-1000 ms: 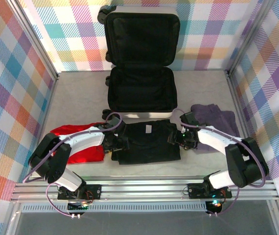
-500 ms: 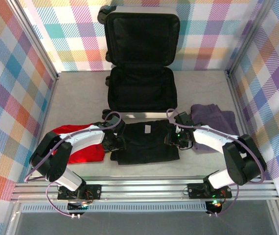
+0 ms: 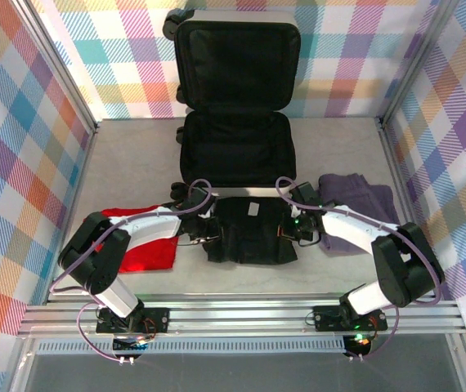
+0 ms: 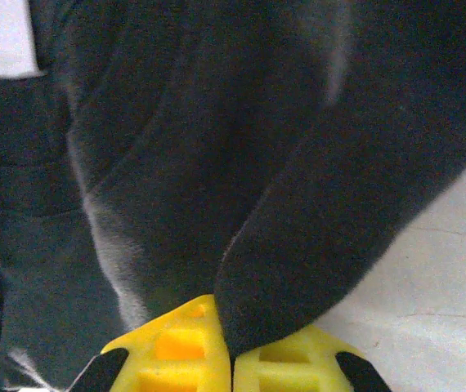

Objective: Pack the luggage

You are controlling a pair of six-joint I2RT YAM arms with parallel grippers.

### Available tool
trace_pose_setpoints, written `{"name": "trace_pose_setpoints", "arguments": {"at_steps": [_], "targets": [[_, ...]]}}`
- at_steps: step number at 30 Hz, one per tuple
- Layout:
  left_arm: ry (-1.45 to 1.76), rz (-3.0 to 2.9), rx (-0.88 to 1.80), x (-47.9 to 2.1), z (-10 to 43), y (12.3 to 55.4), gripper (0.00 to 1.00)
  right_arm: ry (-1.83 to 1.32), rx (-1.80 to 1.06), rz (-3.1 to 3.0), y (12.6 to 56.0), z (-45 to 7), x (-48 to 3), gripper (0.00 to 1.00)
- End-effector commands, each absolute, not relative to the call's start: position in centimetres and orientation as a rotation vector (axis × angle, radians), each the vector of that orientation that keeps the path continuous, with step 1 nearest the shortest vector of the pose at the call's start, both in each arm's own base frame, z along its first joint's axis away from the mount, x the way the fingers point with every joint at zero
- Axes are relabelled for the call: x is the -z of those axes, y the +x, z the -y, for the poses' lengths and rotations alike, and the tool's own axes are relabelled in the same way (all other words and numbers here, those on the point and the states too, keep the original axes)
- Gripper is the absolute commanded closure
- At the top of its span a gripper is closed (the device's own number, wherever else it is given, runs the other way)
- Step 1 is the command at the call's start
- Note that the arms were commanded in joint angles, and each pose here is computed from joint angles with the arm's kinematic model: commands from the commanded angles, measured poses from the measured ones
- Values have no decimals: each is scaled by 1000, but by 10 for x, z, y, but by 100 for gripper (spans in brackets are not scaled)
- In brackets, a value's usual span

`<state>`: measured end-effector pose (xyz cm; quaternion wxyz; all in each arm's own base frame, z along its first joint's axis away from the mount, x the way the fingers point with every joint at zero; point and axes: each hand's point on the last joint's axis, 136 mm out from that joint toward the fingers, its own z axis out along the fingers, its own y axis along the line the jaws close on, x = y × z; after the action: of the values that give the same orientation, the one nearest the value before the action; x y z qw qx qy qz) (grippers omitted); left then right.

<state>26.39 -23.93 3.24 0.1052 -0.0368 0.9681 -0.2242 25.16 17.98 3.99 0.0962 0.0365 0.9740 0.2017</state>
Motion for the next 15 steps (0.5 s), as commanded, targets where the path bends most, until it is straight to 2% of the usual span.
{"name": "trace_pose_setpoints", "arguments": {"at_steps": [1,2,15], "targets": [[2,-2712,862,-77,274,282,97,14,-645,-2836,255,-188,-69,100],[7,-2713,853,-83,273,282,100,-1,-646,-2820,256,-188,-78,100],[96,-2602,738,-188,250,281,100,-159,-690,-2625,271,-195,-180,100]]}}
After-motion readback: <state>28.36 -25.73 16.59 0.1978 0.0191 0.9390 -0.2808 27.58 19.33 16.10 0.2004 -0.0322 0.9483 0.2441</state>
